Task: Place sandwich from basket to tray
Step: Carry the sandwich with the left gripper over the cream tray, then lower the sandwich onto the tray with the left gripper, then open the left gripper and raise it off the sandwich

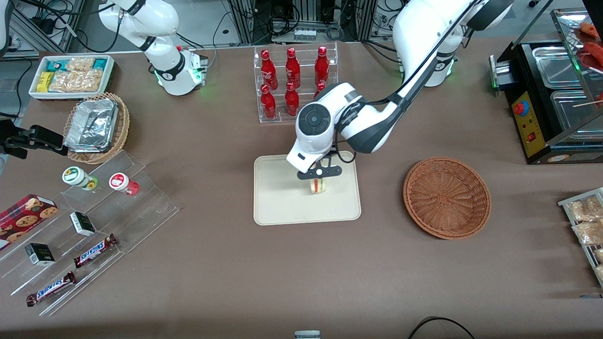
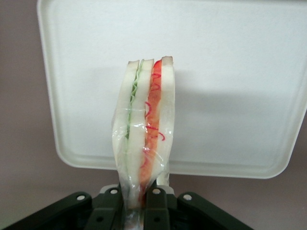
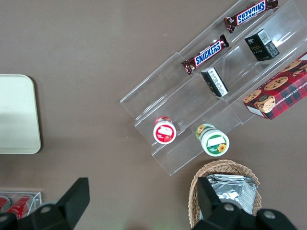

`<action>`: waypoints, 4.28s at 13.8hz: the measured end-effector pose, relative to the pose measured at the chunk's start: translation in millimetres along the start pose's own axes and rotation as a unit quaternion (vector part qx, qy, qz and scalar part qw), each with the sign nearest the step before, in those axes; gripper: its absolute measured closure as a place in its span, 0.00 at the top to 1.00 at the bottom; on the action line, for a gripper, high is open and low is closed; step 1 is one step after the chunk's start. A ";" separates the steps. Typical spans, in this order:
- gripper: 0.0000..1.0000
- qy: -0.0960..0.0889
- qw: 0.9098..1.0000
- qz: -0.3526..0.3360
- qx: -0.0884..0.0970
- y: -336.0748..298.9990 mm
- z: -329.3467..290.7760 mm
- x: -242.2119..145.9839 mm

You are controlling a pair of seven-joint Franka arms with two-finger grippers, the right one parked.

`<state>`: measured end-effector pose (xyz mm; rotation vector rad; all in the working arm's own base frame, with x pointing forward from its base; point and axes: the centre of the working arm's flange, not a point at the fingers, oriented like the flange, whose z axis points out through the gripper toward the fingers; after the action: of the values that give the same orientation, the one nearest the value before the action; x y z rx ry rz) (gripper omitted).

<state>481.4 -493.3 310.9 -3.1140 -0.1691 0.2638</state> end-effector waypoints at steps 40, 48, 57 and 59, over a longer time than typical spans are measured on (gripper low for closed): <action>1.00 0.056 0.998 -0.022 0.016 38.9 70.4 1.3; 1.00 0.061 0.997 -0.037 0.016 37.2 20.8 3.1; 1.00 0.056 0.997 0.042 0.027 6.4 -68.2 -0.7; 1.00 0.052 0.996 0.066 0.023 -14.6 -85.2 16.7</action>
<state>510.5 -477.2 392.4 -3.0867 0.0446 0.1054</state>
